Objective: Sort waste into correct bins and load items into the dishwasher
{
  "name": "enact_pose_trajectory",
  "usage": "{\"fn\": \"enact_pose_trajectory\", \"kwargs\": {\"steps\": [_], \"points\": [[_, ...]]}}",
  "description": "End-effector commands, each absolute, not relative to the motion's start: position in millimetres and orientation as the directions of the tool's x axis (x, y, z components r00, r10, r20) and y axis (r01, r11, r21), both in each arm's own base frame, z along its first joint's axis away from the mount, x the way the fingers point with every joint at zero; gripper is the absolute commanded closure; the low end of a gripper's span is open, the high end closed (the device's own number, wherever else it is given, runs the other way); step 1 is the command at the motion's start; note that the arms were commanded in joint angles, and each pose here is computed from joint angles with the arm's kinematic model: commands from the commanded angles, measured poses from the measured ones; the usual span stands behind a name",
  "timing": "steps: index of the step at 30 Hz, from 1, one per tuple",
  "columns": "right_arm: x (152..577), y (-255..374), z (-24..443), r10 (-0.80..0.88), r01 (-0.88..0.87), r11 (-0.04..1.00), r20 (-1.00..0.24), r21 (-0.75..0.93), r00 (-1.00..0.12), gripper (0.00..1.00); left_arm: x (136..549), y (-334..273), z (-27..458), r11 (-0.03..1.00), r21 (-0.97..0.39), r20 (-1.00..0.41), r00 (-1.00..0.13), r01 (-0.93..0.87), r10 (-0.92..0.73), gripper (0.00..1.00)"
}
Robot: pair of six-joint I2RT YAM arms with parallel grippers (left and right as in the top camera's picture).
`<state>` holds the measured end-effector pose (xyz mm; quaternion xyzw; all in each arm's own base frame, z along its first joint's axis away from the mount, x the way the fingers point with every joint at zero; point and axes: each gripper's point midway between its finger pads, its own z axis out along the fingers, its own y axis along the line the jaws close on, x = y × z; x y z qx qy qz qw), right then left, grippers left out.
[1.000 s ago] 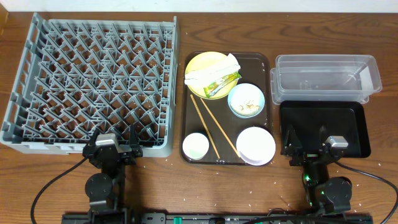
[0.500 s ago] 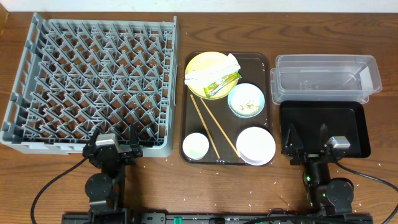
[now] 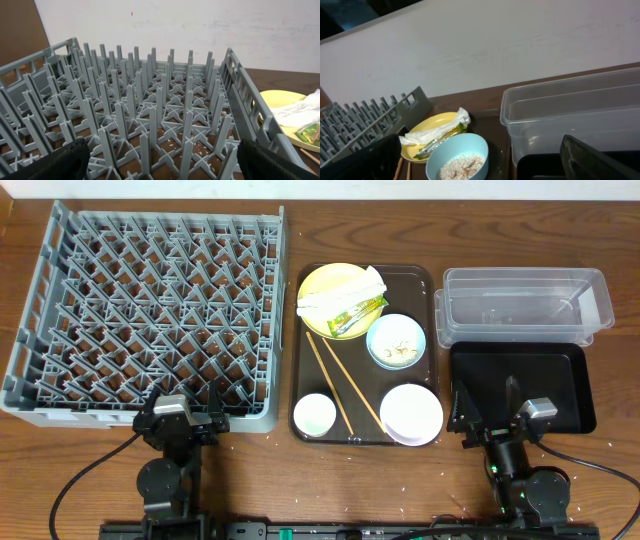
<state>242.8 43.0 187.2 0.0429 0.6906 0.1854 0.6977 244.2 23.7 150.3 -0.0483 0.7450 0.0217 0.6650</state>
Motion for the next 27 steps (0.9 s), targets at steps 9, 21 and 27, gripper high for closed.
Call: {"fn": "enact_pose_trajectory", "kwargs": {"steps": [9, 21, 27], "points": [[248, 55, 223, 0.297, -0.245, 0.920, -0.952, 0.305, -0.068, 0.01, 243, 23, 134, 0.995, -0.018, -0.986, -0.163, -0.097, -0.034, 0.06], [302, 101, 275, 0.205, -0.396, 0.859, -0.927, 0.324, -0.314, 0.01, 243, 23, 134, 0.995, -0.017, -0.986, -0.163, -0.097, -0.033, 0.06], [341, 127, 277, 0.142, -0.444, 0.806, -0.857, 0.390, -0.495, 0.01, 243, 23, 134, 0.995, -0.018, -0.986, -0.163, -0.097, -0.034, 0.06]]}}
